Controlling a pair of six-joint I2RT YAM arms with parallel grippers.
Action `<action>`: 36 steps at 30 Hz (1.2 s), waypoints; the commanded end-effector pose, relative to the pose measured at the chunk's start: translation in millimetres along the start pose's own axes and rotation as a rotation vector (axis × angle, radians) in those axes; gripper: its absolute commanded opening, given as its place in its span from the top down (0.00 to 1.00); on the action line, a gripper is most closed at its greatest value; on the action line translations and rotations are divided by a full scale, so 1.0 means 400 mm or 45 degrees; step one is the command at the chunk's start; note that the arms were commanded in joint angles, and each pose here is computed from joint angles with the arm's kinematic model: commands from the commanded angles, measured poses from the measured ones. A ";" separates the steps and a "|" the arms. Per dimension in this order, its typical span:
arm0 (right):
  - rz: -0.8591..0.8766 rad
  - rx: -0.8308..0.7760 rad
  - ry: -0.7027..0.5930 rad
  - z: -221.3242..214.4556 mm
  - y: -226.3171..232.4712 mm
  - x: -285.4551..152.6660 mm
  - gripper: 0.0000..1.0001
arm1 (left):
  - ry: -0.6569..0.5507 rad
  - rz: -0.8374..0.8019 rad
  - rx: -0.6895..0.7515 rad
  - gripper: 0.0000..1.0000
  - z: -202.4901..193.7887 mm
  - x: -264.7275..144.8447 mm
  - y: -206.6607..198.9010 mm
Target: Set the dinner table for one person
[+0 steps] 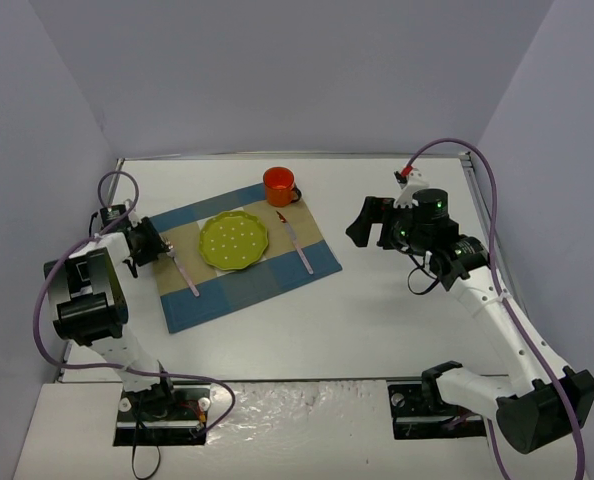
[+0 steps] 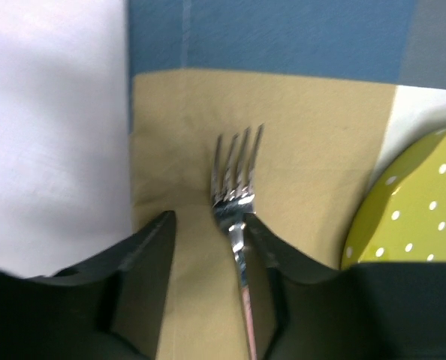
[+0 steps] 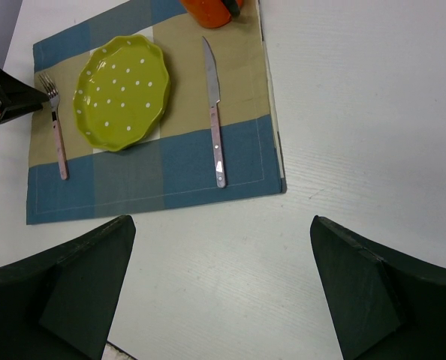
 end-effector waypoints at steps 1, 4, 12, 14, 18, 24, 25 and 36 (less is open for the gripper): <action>0.054 -0.015 -0.066 0.025 0.017 -0.020 0.00 | -0.062 0.159 -0.021 0.56 0.050 -0.123 -0.045; 0.050 -0.013 -0.063 0.023 0.015 -0.018 0.00 | -0.046 0.242 -0.045 0.47 0.032 -0.161 -0.082; 0.029 -0.022 -0.069 0.024 0.008 -0.018 0.00 | 0.013 0.464 0.088 0.33 -0.047 -0.168 -0.204; 0.029 -0.022 -0.067 0.023 0.008 -0.018 0.00 | 0.026 0.484 0.074 0.32 -0.058 -0.155 -0.210; 0.031 -0.023 -0.072 0.023 0.009 -0.023 0.00 | 0.067 0.489 0.070 0.36 -0.072 -0.116 -0.210; 0.024 -0.025 -0.076 0.018 0.004 -0.030 0.00 | 0.109 0.500 0.104 0.50 -0.084 -0.084 -0.208; 0.020 -0.024 -0.073 0.016 0.002 -0.030 0.00 | 0.114 0.497 0.107 0.52 -0.087 -0.079 -0.209; 0.011 -0.029 -0.068 0.012 -0.003 -0.029 0.00 | 0.209 0.492 0.132 0.71 -0.142 -0.030 -0.189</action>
Point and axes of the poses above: each gripper's point midway between its finger pads, its own x axis out along the fingers, its own y axis along the line the jaws close on, z = x × y, the point moved 8 cm from there along -x, back along the fingers, and after that the axes turned 14 degrees about x, right-handed, at the moved point
